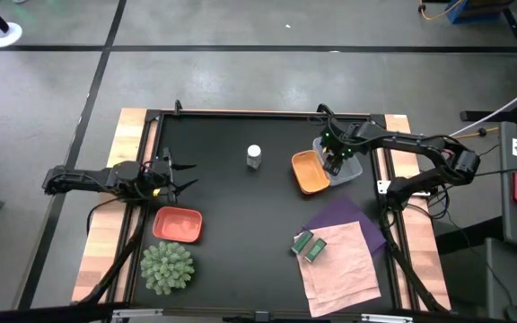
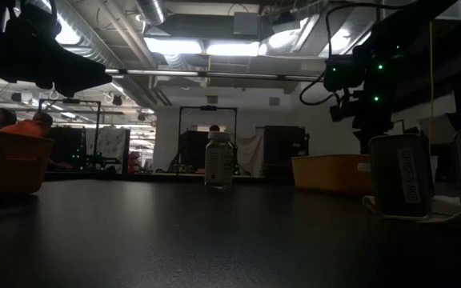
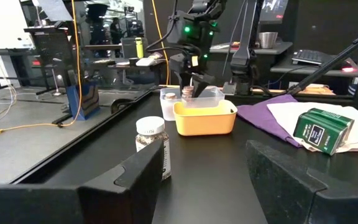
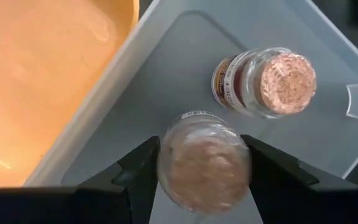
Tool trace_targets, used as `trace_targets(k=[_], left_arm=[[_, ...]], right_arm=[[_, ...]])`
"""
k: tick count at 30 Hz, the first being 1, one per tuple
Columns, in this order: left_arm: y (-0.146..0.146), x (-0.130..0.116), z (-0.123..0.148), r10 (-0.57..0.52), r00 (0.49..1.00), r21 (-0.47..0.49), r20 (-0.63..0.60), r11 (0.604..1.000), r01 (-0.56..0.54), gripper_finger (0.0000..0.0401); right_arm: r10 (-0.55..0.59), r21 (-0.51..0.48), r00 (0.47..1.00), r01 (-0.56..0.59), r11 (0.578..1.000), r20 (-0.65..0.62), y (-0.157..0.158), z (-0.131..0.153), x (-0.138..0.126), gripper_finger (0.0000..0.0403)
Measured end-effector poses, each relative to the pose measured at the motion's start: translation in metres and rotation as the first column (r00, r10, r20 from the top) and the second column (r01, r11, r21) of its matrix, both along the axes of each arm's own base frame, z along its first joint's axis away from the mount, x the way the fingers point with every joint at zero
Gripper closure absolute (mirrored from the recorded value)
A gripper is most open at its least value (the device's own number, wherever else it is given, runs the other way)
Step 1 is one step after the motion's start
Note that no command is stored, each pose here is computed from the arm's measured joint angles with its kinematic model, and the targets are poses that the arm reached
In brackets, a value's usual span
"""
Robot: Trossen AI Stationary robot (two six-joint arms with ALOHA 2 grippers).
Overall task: Sort spices by type
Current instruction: Put the brown seasoning bottle into the transparent bin
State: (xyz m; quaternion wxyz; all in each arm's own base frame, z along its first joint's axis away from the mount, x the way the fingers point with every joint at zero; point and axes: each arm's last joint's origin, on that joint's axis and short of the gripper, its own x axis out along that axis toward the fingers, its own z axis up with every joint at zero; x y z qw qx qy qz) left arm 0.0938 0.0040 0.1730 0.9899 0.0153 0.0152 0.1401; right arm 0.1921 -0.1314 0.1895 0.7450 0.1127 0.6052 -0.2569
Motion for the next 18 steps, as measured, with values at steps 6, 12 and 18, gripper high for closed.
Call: trace_targets(k=[6,12,18], left_arm=[[0.0,0.0,0.0,0.0,1.0,0.0,0.0,1.0,0.0,0.0184],[0.0,0.0,0.0,0.0,1.0,0.0,0.0,1.0,0.0,0.0184],[0.0,0.0,0.0,0.0,1.0,0.0,0.0,1.0,0.0,0.0184]], right_arm=[[-0.005,0.0,1.0,0.005,1.0,0.0,0.0001,0.0,0.0,0.0179],[-0.005,0.0,1.0,0.005,1.0,0.0,0.0001,0.0,0.0,0.0178],[-0.008,-0.001,1.0,0.008,1.0,-0.002,0.0001,0.0,-0.0002,0.0178]])
